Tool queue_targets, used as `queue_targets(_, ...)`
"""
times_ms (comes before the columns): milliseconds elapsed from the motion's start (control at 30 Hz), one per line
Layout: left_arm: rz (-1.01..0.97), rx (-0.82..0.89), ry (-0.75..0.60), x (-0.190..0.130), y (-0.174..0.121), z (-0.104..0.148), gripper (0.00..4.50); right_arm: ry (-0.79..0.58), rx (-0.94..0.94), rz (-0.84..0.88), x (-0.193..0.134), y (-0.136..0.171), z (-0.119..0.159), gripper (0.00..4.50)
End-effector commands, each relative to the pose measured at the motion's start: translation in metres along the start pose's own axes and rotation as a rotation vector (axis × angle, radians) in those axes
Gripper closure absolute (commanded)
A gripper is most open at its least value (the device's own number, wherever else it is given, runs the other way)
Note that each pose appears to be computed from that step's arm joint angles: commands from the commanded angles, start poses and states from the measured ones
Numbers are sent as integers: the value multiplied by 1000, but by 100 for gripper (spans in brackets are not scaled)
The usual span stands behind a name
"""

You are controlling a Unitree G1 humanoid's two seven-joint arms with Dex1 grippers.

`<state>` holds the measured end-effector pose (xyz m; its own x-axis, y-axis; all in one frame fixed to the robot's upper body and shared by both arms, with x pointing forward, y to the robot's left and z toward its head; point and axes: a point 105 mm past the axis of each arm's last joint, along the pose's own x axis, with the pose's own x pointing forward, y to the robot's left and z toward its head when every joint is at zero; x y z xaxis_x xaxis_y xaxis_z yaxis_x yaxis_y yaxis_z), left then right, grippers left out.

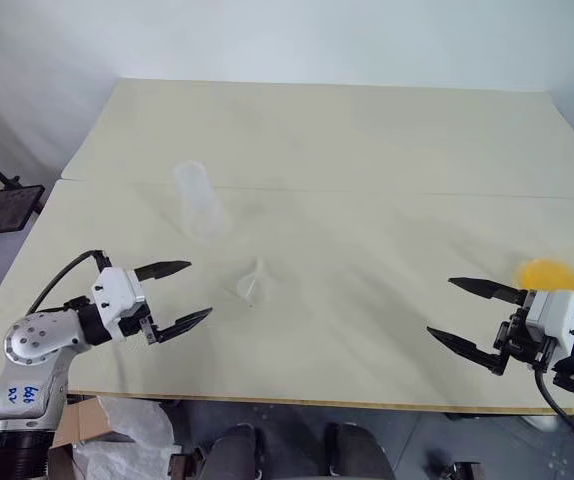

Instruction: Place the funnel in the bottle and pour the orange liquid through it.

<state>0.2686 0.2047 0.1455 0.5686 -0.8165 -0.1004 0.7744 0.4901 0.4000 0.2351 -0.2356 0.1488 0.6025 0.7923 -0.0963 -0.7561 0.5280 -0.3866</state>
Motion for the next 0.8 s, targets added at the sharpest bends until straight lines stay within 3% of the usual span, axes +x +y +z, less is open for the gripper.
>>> queue_targets(33,-7,34,-8,-1,0,8,0,-17,-17,-15,-2,-3,3,6)
queue_targets(333,87,-71,-45,-10,8,8,0,-69,10,-25,14,-6,5,6)
queue_targets(433,220,-143,-65,-27,17,2,0,-147,46,-48,31,-9,16,6)
queue_targets(533,507,-331,-85,-64,29,-21,0,-276,105,-62,61,-10,39,6)
queue_targets(600,665,-367,-89,-84,30,-32,0,-332,120,-103,74,-16,49,6)
queue_targets(800,740,-407,-39,-94,7,-48,0,-348,107,-93,90,-21,56,6)
